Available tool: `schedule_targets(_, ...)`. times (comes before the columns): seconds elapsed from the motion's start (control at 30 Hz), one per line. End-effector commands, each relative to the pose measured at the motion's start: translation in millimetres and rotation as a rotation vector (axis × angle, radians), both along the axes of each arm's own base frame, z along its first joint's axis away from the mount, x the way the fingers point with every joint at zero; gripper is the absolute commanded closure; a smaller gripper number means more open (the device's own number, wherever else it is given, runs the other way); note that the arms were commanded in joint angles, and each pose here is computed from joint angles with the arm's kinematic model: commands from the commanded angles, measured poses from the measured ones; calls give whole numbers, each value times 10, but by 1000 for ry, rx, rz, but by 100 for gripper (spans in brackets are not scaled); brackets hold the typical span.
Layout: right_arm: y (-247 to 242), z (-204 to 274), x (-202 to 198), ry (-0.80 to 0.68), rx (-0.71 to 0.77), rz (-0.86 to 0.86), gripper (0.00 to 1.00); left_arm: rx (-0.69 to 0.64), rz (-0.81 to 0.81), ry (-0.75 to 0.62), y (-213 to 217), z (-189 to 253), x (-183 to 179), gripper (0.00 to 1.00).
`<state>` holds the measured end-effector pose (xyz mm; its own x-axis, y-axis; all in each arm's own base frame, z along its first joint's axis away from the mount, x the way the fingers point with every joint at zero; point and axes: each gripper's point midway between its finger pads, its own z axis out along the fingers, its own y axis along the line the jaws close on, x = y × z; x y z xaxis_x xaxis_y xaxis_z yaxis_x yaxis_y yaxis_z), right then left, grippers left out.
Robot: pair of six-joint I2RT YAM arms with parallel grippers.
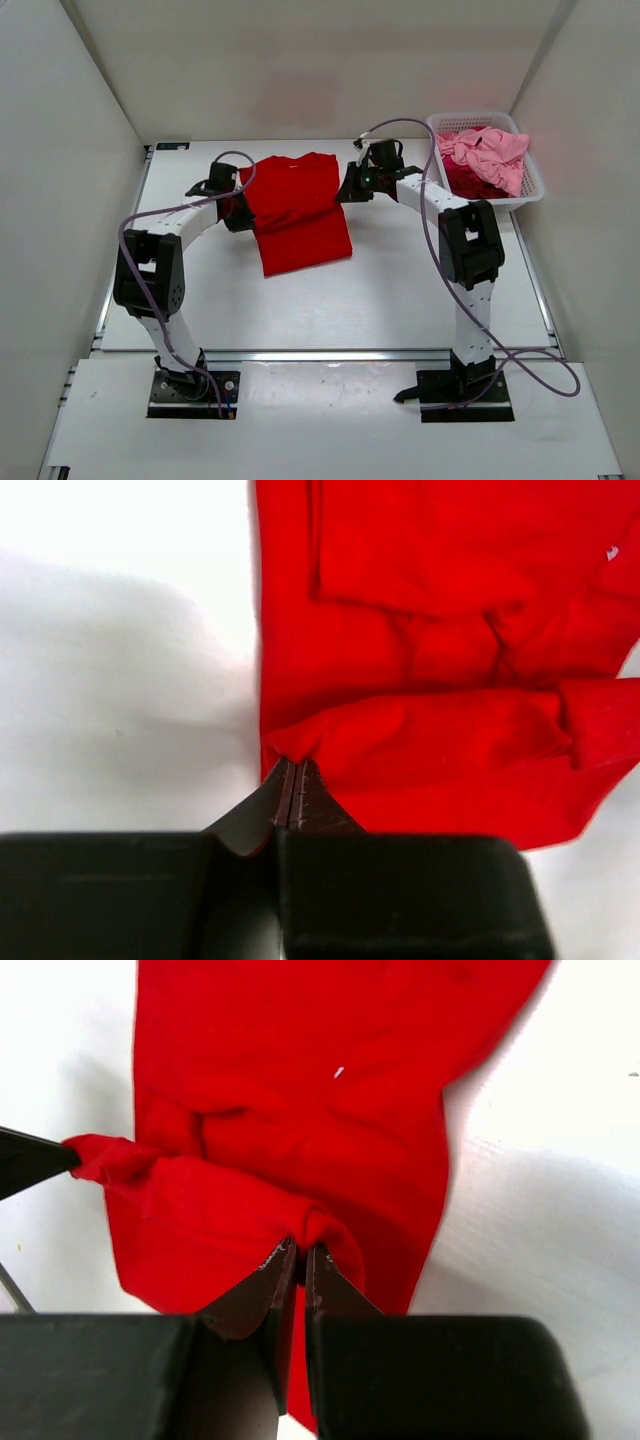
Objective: Fold and stack the t-shirts
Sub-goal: Fold the rectangle-folded T-shirt at the center of the board.
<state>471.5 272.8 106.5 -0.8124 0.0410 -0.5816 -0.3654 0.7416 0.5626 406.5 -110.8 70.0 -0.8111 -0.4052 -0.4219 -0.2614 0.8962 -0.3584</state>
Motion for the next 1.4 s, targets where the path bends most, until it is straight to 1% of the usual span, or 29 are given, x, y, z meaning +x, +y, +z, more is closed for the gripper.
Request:
schedule_targets(0.0, 29, 136, 179, -49, 19, 14, 100, 33, 38, -83, 130, 186, 221, 92)
schedule_targets(0.03, 59, 104, 189, -46, 18, 19, 98, 32, 56, -92, 158, 196, 237, 82)
schedule_targets(0.07, 53, 111, 218, -44, 21, 13, 94, 22, 61, -121, 169, 260, 287, 69)
schedule_targets(0.1, 49, 116, 214, -45, 22, 17, 86, 17, 93, -125, 234, 280, 258, 63)
schedule_targets(0.13, 44, 151, 199, -49, 28, 19, 78, -4, 109, -168, 239, 373, 279, 49)
schedule_targets(0.17, 34, 177, 179, -59, 33, 23, 75, -24, 116, -225, 257, 539, 318, 39)
schedule_targets(0.2, 22, 217, 181, -65, 41, 17, 71, -35, 129, -239, 277, 560, 303, 28)
schedule_targets(0.23, 2, 245, 128, -70, 36, 8, 68, -42, 131, -264, 298, 667, 296, 23)
schedule_targets(0.27, -54, 320, 99, -88, 34, 0, 67, -64, 116, -277, 258, 767, 265, 21)
schedule_targets(0.3, -96, 372, 32, -95, 35, -10, 65, -91, 96, -278, 192, 814, 207, 25)
schedule_targets(0.33, -114, 412, 9, -114, 36, -14, 66, -106, 78, -256, 137, 740, 95, 29)
schedule_targets(0.37, -151, 348, -175, -82, 40, -15, 66, -122, 49, -251, 43, 702, -25, 38)
schedule_targets(0.4, -180, 360, -297, -95, 51, -9, 66, -126, 23, -253, -60, 708, -114, 43)
schedule_targets(0.47, -278, 300, -494, -100, 65, -33, 67, -147, -5, -188, -188, 431, -429, 45)
schedule_targets(0.5, -342, 214, -679, -80, 73, -41, 67, -183, -7, -170, -249, 328, -572, 46)
schedule_targets(0.53, -386, 174, -810, -79, 95, -53, 67, -211, -20, -177, -297, 313, -623, 47)
schedule_targets(0.6, -394, 109, -971, -69, 111, -41, 66, -286, 4, -148, -335, 153, -874, 45)
schedule_targets(0.7, -411, -90, -1068, -36, 63, -19, 66, -271, 14, -132, -321, -16, -1030, 42)
schedule_targets(0.8, -430, -255, -1129, -1, 27, -22, 61, -257, 15, -91, -312, -176, -1118, 37)
schedule_targets(0.9, -451, -340, -1111, 17, 58, -50, 57, -225, 5, -63, -325, -306, -1137, 34)
schedule_targets(0.93, -440, -402, -1074, 38, 60, -54, 57, -226, 6, -42, -330, -367, -1152, 35)
schedule_targets(1.0, -401, -513, -1035, 71, 45, -39, 57, -247, 10, -29, -359, -414, -1129, 41)
schedule_targets(1.07, -362, -587, -981, 79, 39, -45, 56, -240, 26, -25, -343, -468, -1124, 43)
schedule_targets(1.13, -312, -585, -965, 87, 70, -33, 50, -234, 42, -42, -324, -455, -1063, 45)
schedule_targets(1.23, -220, -628, -926, 93, 81, -22, 47, -227, 64, -42, -265, -486, -1007, 49)
schedule_targets(1.27, -193, -671, -927, 114, 77, -24, 48, -222, 62, -33, -256, -515, -992, 53)
schedule_targets(1.3, -174, -699, -910, 113, 71, -21, 51, -221, 64, -26, -268, -522, -992, 59)
schedule_targets(1.33, -191, -713, -888, 111, 72, -29, 64, -214, 55, -28, -274, -520, -965, 63)
schedule_targets(1.37, -164, -730, -909, 118, 77, -22, 74, -211, 57, -10, -282, -569, -991, 70)
